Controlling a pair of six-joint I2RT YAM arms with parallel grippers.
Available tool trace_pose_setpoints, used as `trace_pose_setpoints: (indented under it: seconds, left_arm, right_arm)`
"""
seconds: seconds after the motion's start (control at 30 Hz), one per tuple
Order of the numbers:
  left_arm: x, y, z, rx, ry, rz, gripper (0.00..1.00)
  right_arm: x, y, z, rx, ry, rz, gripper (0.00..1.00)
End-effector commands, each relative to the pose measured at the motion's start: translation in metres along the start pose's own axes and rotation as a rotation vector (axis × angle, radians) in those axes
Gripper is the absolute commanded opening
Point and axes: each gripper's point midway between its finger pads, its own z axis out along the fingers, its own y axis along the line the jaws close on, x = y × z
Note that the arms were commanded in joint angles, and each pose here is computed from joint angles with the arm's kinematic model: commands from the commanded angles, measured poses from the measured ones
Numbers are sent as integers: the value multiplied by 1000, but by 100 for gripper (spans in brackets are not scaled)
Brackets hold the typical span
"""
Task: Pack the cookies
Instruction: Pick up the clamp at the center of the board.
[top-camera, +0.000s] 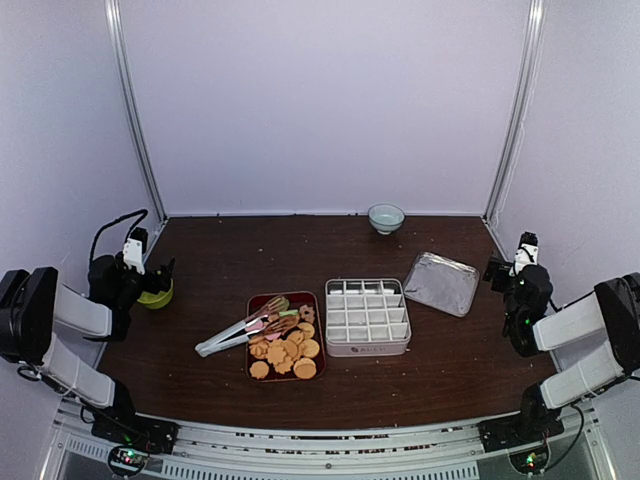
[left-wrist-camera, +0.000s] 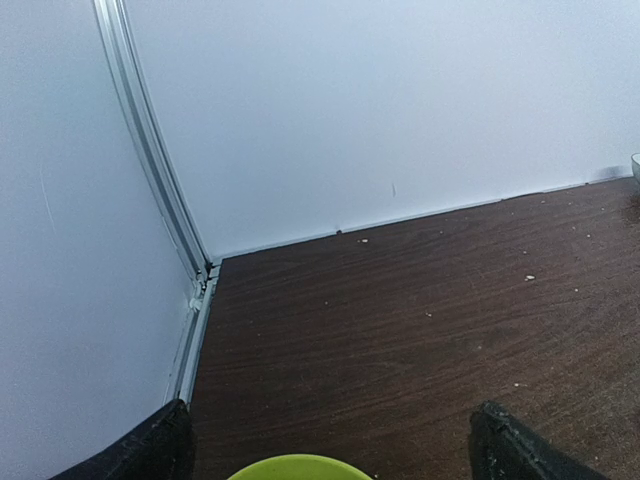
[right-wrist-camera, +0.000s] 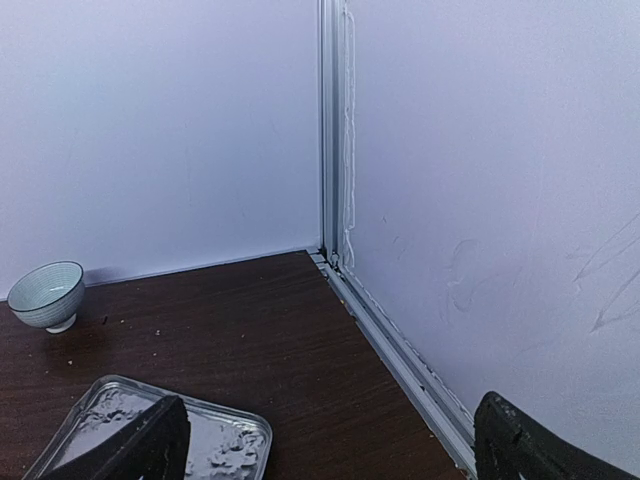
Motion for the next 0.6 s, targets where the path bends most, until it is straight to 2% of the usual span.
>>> trace_pose_setpoints:
  seconds: [0.0,0.37,0.43,0.5,0.57]
  left_arm:
    - [-13,2,1,-12,-50,19,98]
    - [-16,4,1,-17,-60,14,98]
    - [-16,15,3,-66,-14,-10,98]
    - [-27,28,10,-95,21,-42,98]
    - [-27,32,21,-74,166,-53,98]
  right_arm:
    - [-8,1,3,0,-24,19,100]
    - [-10,-6,1,42,-12,36,100]
    - [-19,-3,-3,16,-52,26,100]
    - [-28,-9,-7,78,-39,17,100]
    - [-42,-13,-4,127,23,31,100]
